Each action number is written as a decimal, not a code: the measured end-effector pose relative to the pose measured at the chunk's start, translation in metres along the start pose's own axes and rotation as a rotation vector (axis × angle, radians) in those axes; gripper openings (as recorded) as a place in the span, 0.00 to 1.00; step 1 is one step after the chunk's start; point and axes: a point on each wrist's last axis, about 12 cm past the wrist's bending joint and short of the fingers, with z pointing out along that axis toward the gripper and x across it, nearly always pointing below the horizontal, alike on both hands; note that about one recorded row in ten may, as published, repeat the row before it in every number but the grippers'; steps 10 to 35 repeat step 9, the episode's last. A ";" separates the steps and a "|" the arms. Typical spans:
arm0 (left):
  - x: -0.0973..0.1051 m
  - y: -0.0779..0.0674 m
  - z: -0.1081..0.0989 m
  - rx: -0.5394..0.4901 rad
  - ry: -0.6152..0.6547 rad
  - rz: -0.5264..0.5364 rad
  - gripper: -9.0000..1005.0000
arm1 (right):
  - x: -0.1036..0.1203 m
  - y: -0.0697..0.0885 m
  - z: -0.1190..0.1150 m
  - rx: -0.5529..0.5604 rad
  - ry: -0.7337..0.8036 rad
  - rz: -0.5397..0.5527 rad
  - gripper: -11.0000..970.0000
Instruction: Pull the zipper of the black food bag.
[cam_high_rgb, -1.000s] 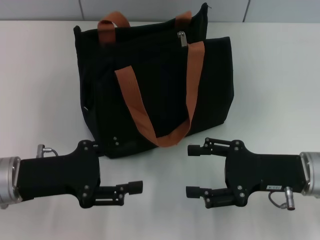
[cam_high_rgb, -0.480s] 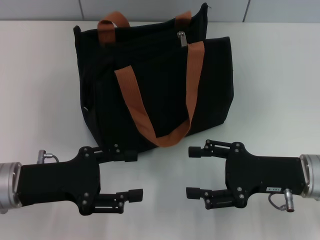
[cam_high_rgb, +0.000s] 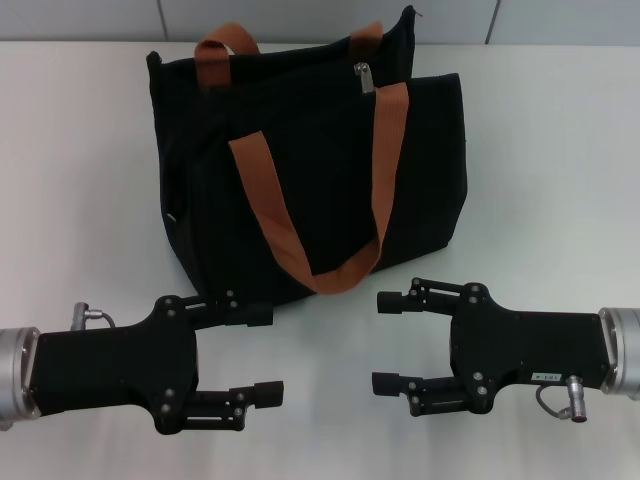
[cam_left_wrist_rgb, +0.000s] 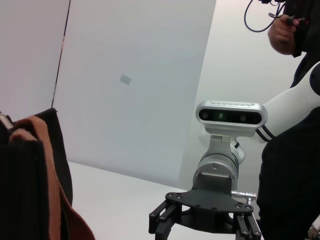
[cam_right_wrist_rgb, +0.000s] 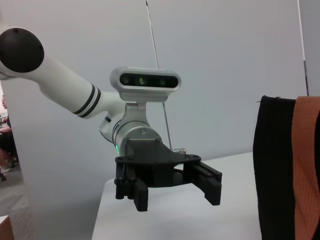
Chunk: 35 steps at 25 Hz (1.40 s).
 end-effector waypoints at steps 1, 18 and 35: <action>0.000 0.000 0.000 0.001 0.000 0.000 0.79 | 0.000 0.000 0.000 0.000 0.000 0.000 0.85; 0.000 0.000 0.000 0.002 0.000 0.001 0.79 | 0.000 0.000 0.000 0.004 -0.001 0.000 0.85; 0.000 0.000 0.000 0.002 0.000 0.001 0.79 | 0.000 0.000 0.000 0.004 -0.001 0.000 0.85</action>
